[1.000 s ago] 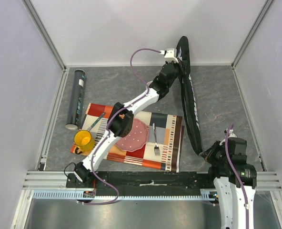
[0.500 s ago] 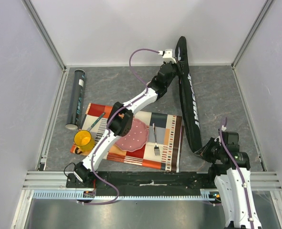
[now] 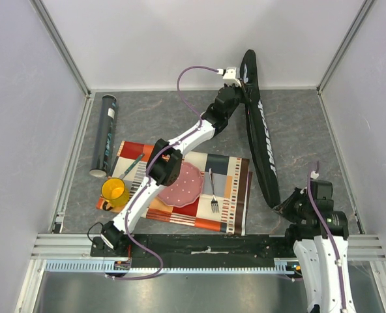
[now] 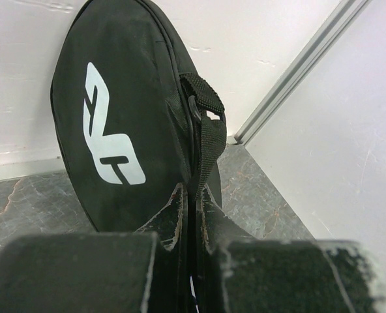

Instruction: Pack up the badminton gear

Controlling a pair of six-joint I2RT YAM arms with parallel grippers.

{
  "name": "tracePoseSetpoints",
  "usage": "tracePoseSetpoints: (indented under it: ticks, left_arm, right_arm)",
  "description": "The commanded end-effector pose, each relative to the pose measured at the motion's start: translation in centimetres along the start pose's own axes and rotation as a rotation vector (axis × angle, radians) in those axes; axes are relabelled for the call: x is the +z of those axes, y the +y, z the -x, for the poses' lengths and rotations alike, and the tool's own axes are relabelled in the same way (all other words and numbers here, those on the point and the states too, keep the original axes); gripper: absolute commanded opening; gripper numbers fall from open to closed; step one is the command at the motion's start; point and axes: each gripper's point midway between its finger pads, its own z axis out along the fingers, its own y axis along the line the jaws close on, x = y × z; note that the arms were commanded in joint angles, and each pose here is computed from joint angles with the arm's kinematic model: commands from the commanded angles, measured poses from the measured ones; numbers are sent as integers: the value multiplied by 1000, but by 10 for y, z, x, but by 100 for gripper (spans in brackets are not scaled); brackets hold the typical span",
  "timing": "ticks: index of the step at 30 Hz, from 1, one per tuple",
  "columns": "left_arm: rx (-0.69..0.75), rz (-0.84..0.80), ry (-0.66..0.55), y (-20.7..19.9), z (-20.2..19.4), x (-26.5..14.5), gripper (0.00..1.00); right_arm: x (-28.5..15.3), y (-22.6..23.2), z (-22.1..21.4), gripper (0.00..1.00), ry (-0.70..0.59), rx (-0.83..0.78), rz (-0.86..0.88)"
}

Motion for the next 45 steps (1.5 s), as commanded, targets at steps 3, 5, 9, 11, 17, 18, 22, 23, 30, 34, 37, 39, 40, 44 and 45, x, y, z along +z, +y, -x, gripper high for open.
tracePoseSetpoints:
  ticks: [3,5,9,11,17,18,22,23,30,34,37,39,40,44,45]
  left_arm:
    - [49,99,-252,52,108,7,2]
    - [52,86,-240,47,109,7,2]
    - [135,105,-194,32,100,-2,2]
    - [167,80,-208,3,113,-14,2]
    - [272,34,-135,-49,92,-36,2]
    - [308,33,-128,-54,88,-39,2]
    - [317,-46,-83,-93,74,-50,2]
    - [299,-57,-73,-94,73,-52,2]
    - [206,-156,33,-112,55,-68,2]
    - [175,-201,94,-120,42,-74,2]
    - [181,-212,123,-129,37,-79,2]
    - [220,-226,138,-136,33,-81,2]
    - [231,-231,153,-142,30,-82,2]
    - [188,-296,209,-163,20,-81,2]
    - [178,-300,209,-165,19,-81,2]
  right_arm:
    - [-32,-38,-38,0,56,-16,-148]
    - [-37,-30,-31,0,2,-40,-103]
    - [-36,-14,-21,51,-51,-48,-21]
    - [-36,-13,-20,64,-63,-63,-6]
    - [-49,1,-22,73,-75,-115,67]
    - [-50,1,-20,78,-78,-117,68]
    - [-50,2,-19,79,-93,-132,78]
    - [-50,3,-20,79,-93,-142,85]
    - [-115,71,-5,98,-396,-367,473]
    - [-137,86,38,98,-527,-349,414]
    - [-103,69,60,98,-435,-261,246]
    - [-92,68,72,98,-421,-281,207]
    - [-91,72,88,98,-454,-285,187]
    - [-101,90,129,98,-567,-295,161]
    - [-100,89,136,98,-566,-297,132]
